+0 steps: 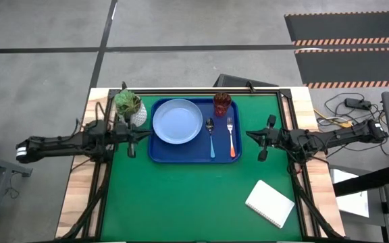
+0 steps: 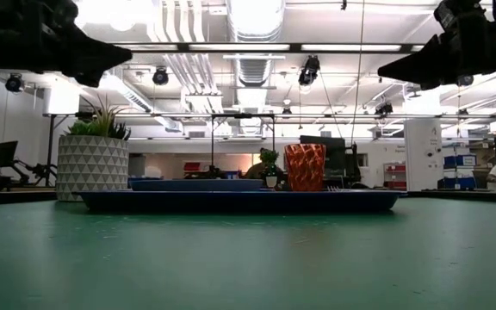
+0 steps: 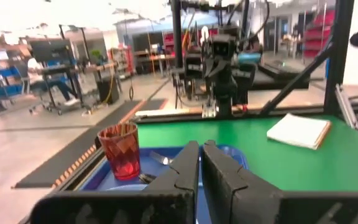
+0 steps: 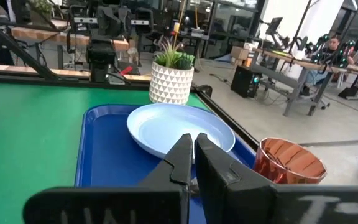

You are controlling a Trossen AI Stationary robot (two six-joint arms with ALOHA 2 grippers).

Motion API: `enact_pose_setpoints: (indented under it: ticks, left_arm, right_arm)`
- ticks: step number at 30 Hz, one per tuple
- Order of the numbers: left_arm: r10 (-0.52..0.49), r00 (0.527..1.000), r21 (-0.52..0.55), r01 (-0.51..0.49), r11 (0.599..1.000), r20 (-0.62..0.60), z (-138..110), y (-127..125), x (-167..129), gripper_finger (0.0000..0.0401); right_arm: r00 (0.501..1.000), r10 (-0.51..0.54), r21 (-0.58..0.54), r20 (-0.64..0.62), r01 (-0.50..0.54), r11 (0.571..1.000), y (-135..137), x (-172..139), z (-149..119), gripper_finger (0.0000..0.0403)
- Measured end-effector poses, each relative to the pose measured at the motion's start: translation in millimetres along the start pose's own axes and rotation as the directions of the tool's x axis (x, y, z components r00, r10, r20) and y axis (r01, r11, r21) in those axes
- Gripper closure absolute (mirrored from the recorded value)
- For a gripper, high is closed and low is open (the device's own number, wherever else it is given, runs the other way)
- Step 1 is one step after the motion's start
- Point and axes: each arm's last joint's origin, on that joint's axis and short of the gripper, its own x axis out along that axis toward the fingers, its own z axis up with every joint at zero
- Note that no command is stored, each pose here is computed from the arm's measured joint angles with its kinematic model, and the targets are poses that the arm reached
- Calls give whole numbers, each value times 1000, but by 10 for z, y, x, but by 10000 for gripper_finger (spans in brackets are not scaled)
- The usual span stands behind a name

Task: Pick and place plate/cup/fork/spoon on tray
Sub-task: Return to Home Position

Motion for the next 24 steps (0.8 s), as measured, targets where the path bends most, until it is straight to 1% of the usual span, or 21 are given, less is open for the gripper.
enact_pose_setpoints:
  ticks: [6,16,24]
  left_arm:
    - [6,998,-1,-6,1000,58,-63,-10,-100,401]
    - [5,999,-51,-2,999,42,-117,-19,-208,401]
    - [3,1000,-53,-1,999,26,-143,-23,-250,401]
  right_arm:
    - [999,-5,-4,35,5,1000,-26,-45,33,394]
    - [993,-21,24,112,18,1000,-103,-186,101,394]
    - [993,-23,26,116,20,999,-140,-269,86,394]
